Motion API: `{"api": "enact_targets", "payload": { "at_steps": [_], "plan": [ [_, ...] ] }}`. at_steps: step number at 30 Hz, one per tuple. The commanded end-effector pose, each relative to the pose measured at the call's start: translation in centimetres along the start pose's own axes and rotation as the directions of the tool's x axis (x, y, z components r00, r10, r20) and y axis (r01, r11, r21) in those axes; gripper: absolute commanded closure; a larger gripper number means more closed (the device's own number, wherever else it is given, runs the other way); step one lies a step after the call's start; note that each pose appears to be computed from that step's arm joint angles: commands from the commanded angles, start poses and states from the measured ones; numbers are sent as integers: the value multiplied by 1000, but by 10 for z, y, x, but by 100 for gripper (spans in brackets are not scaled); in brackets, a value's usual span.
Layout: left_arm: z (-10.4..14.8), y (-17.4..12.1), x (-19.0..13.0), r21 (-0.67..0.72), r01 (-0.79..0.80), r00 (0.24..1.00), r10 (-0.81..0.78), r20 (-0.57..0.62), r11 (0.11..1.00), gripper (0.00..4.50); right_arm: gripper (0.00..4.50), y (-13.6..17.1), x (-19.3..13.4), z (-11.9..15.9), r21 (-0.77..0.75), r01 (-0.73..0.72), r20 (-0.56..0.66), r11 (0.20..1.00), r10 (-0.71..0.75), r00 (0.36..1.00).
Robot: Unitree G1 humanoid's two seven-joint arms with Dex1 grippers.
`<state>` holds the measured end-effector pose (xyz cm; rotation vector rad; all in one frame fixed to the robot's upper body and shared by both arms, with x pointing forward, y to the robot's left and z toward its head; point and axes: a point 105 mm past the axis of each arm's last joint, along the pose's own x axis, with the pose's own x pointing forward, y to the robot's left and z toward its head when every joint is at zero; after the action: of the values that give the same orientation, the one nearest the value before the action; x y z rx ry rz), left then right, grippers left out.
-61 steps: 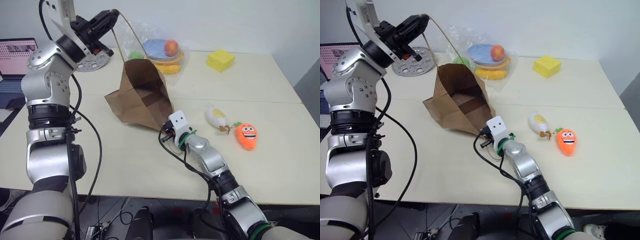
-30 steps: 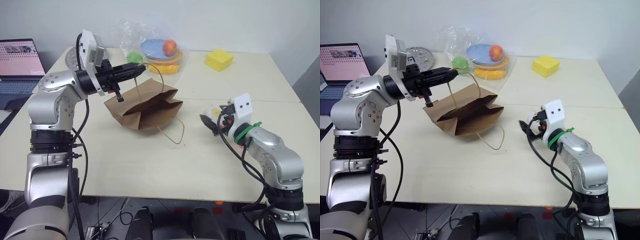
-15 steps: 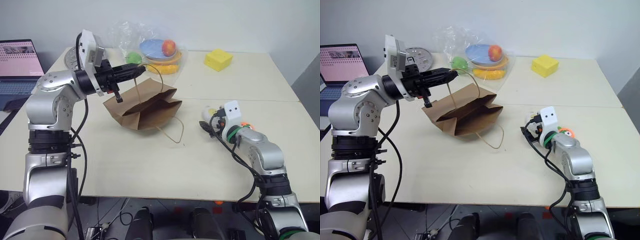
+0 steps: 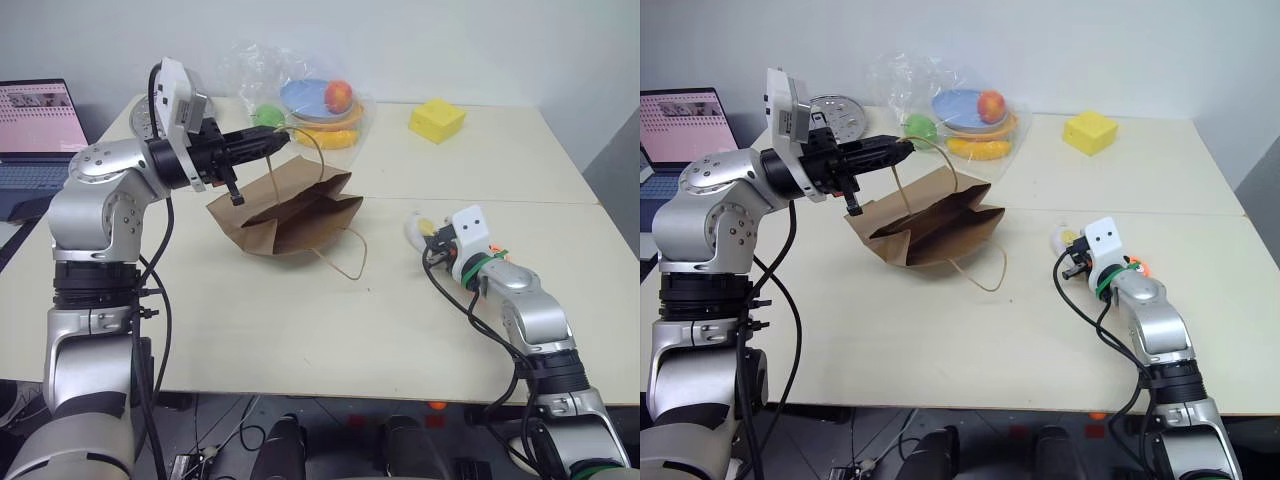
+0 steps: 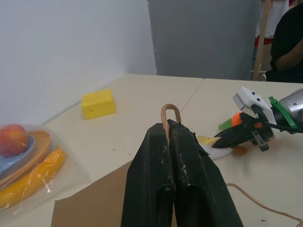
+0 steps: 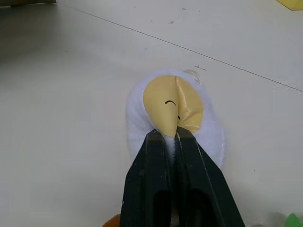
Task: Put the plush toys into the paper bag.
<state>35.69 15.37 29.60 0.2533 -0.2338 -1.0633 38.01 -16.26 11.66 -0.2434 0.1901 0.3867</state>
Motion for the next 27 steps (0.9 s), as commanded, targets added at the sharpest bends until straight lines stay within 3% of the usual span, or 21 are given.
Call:
{"api": "enact_targets", "payload": {
  "at_steps": [1, 5, 12, 16, 19, 27],
  "plan": [
    [14, 1, -1, 51, -8, 1000, 6, 31, 999, 450, 448, 1, -7, 19, 26, -23, 89, 999, 21, 996],
    [13, -1, -2, 40, 4, 1000, -5, 26, 999, 450, 448, 32, -30, 60, 20, -247, 221, 969, 237, 946],
    [10, -3, 1, 36, 13, 1000, -14, 21, 999, 450, 448, 67, -59, 100, -2, -487, 250, 874, 472, 846],
    [10, -3, 2, 36, 19, 1000, -20, 23, 999, 450, 448, 82, -58, 105, -3, -523, 228, 853, 509, 830],
    [12, -8, 10, 40, 42, 999, -43, 33, 998, 450, 448, 106, -29, 108, -6, -495, 213, 869, 485, 848],
    [13, -15, 11, 32, 69, 997, -70, 39, 997, 450, 448, 137, 2, 123, -42, -491, 213, 870, 488, 846]
  ]
}}
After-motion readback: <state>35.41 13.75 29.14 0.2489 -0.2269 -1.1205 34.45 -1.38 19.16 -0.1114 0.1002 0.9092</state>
